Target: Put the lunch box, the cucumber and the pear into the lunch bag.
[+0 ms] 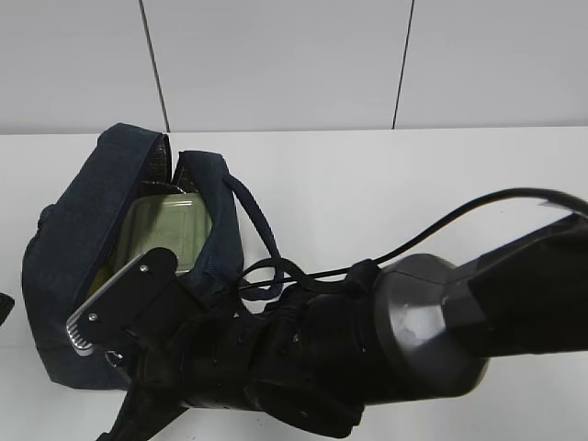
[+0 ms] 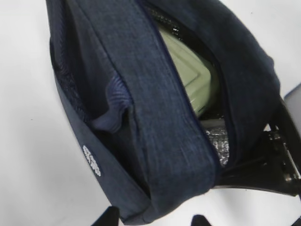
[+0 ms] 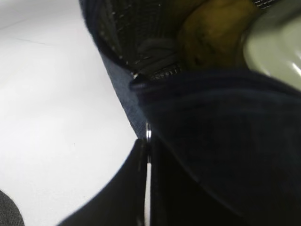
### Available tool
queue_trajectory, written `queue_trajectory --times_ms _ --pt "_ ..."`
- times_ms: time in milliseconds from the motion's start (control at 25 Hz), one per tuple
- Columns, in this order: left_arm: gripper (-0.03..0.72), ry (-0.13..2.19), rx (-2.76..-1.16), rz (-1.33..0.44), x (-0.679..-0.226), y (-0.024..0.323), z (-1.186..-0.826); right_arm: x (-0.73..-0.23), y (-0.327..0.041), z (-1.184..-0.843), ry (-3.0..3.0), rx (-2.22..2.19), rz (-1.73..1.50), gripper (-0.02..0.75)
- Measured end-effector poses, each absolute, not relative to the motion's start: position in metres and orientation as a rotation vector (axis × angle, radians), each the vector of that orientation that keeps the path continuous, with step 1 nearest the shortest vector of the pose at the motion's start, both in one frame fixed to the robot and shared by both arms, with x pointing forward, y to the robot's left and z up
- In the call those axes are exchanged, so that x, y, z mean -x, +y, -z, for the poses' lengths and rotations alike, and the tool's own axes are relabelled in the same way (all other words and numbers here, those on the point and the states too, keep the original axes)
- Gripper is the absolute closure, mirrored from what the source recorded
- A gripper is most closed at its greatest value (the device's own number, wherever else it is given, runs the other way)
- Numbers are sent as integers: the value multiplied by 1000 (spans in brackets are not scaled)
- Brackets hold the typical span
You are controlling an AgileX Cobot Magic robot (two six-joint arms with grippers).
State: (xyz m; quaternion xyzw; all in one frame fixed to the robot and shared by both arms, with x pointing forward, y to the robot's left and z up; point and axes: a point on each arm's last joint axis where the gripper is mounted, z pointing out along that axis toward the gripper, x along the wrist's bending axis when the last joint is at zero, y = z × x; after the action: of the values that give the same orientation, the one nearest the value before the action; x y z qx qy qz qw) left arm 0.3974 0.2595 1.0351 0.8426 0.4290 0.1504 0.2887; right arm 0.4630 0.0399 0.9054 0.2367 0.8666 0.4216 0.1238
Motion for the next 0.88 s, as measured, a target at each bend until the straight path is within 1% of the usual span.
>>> queue_trajectory --times_ms 120,480,560,600,640,680,760,880 --pt "403 1163 -2273 -372 -408 259 -1026 -463 40 -906 2526 -690 -1230 738" --pt "403 1170 -2256 -268 -429 252 -1006 -463 40 -906 2526 -692 -1230 738" --pt "447 1196 -2243 -245 -433 252 -1002 -463 40 -906 2526 -693 -1231 738" --pt "504 1203 -2243 -234 -435 251 -1000 -463 40 -906 2526 -695 -1231 738" --pt "585 1207 -2243 -222 -436 251 -998 -463 40 -906 2526 -695 -1231 738" --pt "620 1206 -2242 -217 -436 250 -998 -463 40 -906 2526 -695 -1231 738" --pt "657 1205 -2240 -218 -437 250 -998 -463 40 -906 2525 -698 -1234 738" --pt "672 1199 -2243 -223 -437 250 -998 -463 39 -917 2505 -699 -1261 738"
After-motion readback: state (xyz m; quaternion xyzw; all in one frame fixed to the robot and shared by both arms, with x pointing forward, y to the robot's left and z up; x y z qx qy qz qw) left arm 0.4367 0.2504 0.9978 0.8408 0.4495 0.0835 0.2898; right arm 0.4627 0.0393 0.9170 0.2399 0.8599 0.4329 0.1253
